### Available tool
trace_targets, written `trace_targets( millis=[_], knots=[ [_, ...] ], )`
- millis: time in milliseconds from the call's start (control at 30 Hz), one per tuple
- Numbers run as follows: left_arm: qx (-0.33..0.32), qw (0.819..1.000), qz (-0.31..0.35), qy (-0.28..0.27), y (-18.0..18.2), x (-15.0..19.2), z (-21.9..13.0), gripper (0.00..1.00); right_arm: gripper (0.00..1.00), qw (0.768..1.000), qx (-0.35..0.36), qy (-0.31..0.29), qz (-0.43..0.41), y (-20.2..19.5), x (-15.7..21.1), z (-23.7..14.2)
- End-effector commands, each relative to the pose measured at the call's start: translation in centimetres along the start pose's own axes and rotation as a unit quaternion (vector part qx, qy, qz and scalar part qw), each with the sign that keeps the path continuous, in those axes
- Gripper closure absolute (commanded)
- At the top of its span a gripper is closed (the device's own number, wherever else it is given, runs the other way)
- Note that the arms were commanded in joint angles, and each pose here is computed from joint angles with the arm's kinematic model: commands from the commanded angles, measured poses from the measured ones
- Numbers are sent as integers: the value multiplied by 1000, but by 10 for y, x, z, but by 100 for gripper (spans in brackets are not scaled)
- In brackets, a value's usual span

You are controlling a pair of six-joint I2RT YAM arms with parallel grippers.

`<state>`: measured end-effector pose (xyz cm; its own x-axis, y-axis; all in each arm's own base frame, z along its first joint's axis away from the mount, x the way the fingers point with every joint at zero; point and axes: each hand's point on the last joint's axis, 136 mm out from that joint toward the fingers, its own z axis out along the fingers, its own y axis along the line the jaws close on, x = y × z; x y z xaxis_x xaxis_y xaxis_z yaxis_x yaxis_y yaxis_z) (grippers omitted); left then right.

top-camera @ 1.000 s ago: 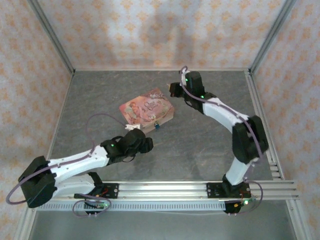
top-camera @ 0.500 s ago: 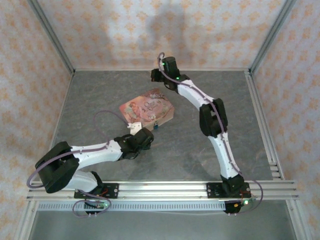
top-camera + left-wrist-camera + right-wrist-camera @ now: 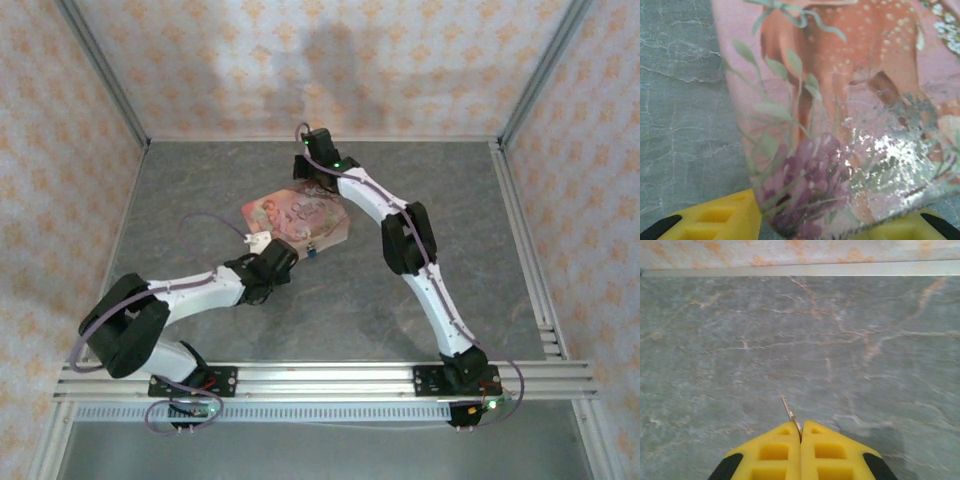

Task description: Unlock the padlock with the key

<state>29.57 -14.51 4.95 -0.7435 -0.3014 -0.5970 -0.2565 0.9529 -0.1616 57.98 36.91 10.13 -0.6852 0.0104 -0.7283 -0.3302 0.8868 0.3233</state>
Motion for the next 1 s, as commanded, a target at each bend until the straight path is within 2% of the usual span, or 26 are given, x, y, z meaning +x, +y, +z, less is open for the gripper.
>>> trace_targets(
  millis=[0, 133, 300, 367, 533, 733, 800, 867, 967],
  knots=[
    [-5, 999, -3, -33, -4, -24, 3, 55, 100, 998, 53, 37, -16, -25, 30, -12],
    [-2, 999, -1, -36, -6, -33, 7, 55, 100, 997, 69, 26, -25, -33, 31, -27],
    [34, 999, 1, -16, -19, -28, 5, 53, 100, 997, 68, 14, -21, -37, 13, -38],
    [44, 999, 2, -7, -21, -23, 1, 48, 100, 998, 66, 6, -25, -35, 3, -44],
    [96, 995, 16, -8, -32, -9, -21, 29, 100, 998, 63, -13, -29, -28, -22, -62],
    [206, 978, 9, -15, -62, -2, -35, 7, 100, 998, 59, -6, -26, -26, -25, -63],
    [232, 972, 4, -33, -71, -6, -35, 4, 100, 998, 57, -2, -23, -26, -23, -60],
    [265, 961, 18, -79, -80, -10, -36, 2, 100, 998, 53, 1, -19, -24, -20, -57],
    [248, 962, 32, -110, -78, -12, -26, 0, 100, 998, 52, 8, -20, -24, -15, -53]
  ],
)
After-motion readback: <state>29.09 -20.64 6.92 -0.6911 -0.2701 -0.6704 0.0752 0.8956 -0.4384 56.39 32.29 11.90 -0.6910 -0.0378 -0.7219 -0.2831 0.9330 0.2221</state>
